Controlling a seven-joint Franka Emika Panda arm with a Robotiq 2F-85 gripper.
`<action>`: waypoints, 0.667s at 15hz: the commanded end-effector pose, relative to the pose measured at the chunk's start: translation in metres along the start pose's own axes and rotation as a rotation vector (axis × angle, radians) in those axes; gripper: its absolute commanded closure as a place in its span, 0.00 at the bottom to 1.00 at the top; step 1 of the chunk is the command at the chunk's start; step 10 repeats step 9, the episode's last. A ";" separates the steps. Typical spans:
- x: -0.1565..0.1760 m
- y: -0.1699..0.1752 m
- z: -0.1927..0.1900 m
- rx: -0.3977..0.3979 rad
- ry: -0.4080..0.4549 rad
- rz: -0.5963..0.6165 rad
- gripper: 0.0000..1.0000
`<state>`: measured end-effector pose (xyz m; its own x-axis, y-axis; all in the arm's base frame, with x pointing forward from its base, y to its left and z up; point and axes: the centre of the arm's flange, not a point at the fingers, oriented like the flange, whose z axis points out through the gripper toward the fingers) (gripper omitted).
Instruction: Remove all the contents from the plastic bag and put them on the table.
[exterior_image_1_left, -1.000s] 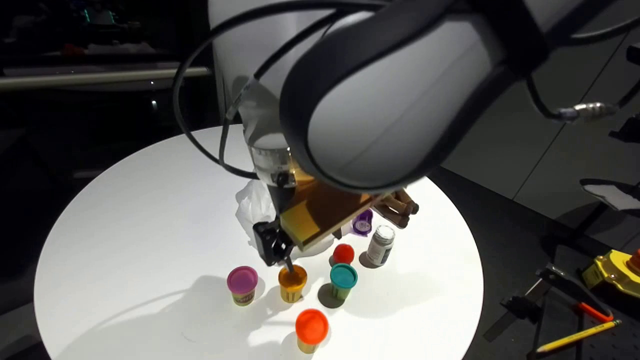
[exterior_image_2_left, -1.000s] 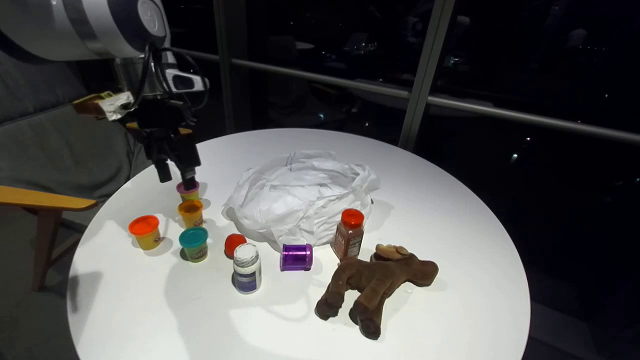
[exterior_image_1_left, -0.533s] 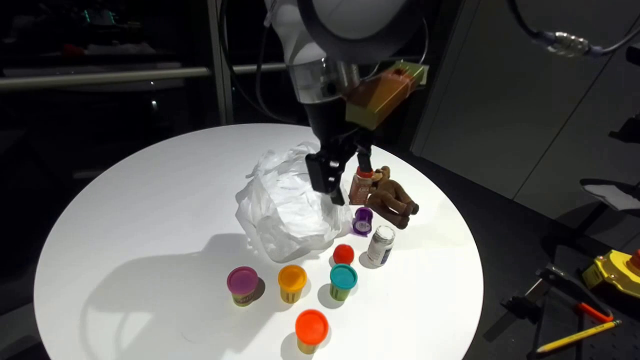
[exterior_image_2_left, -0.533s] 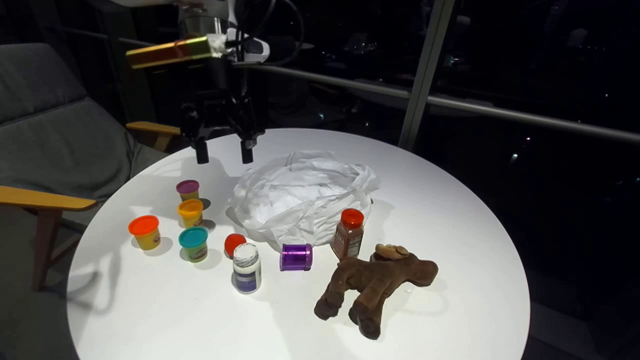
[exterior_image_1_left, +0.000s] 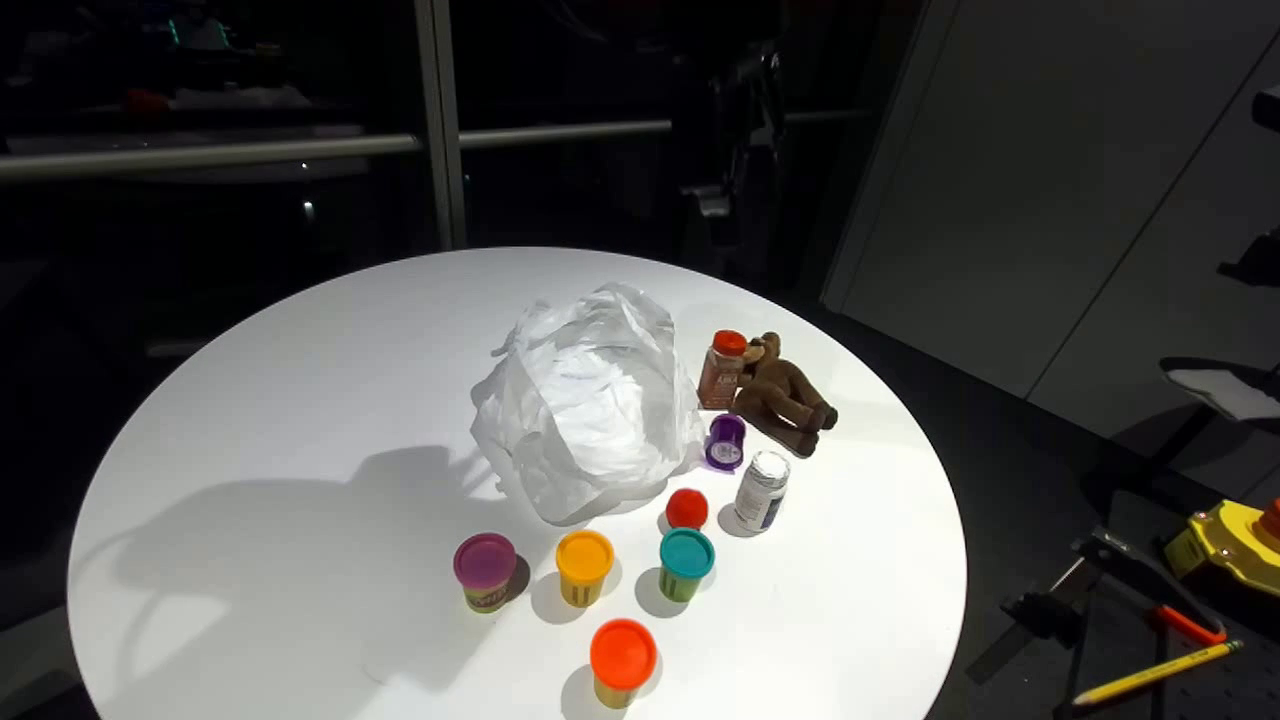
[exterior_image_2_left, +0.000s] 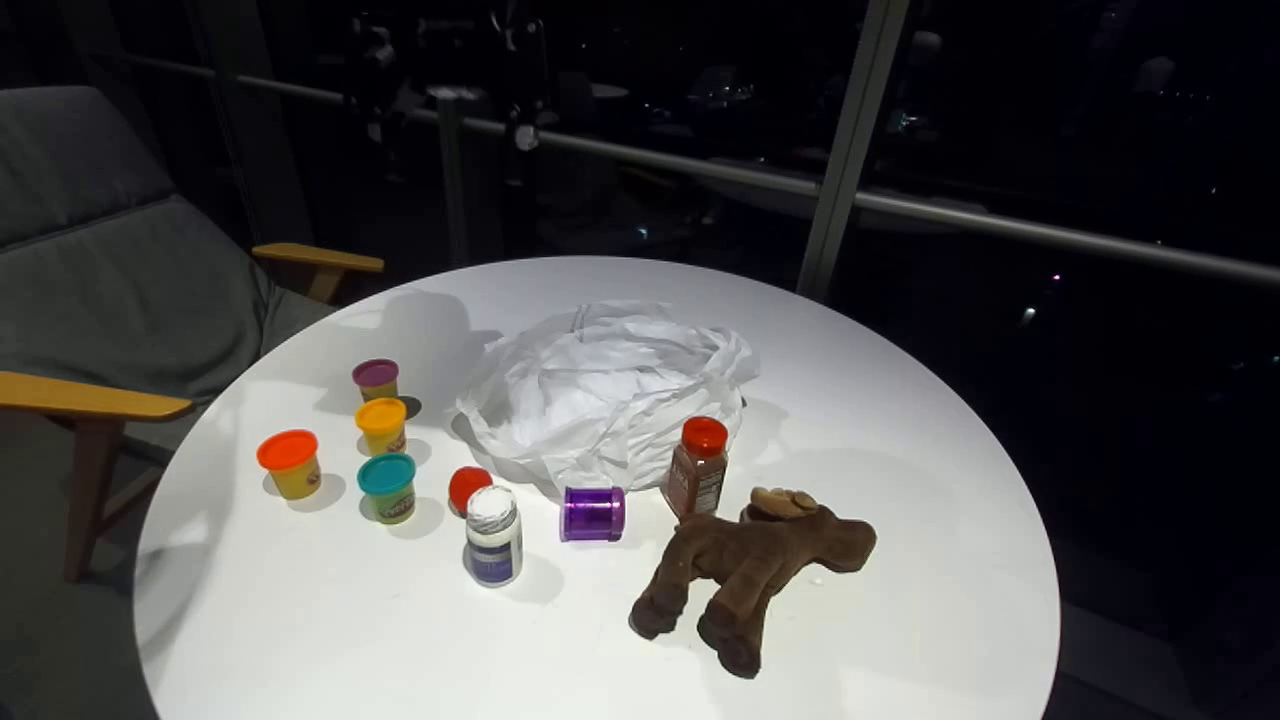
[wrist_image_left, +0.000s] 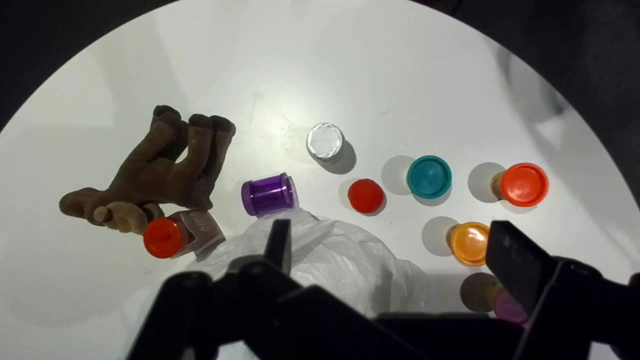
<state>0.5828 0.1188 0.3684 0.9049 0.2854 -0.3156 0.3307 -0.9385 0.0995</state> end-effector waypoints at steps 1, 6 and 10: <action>-0.032 -0.021 -0.064 0.114 -0.011 0.051 0.00; -0.050 -0.036 -0.086 0.208 -0.033 0.076 0.00; -0.057 -0.038 -0.096 0.223 -0.029 0.085 0.00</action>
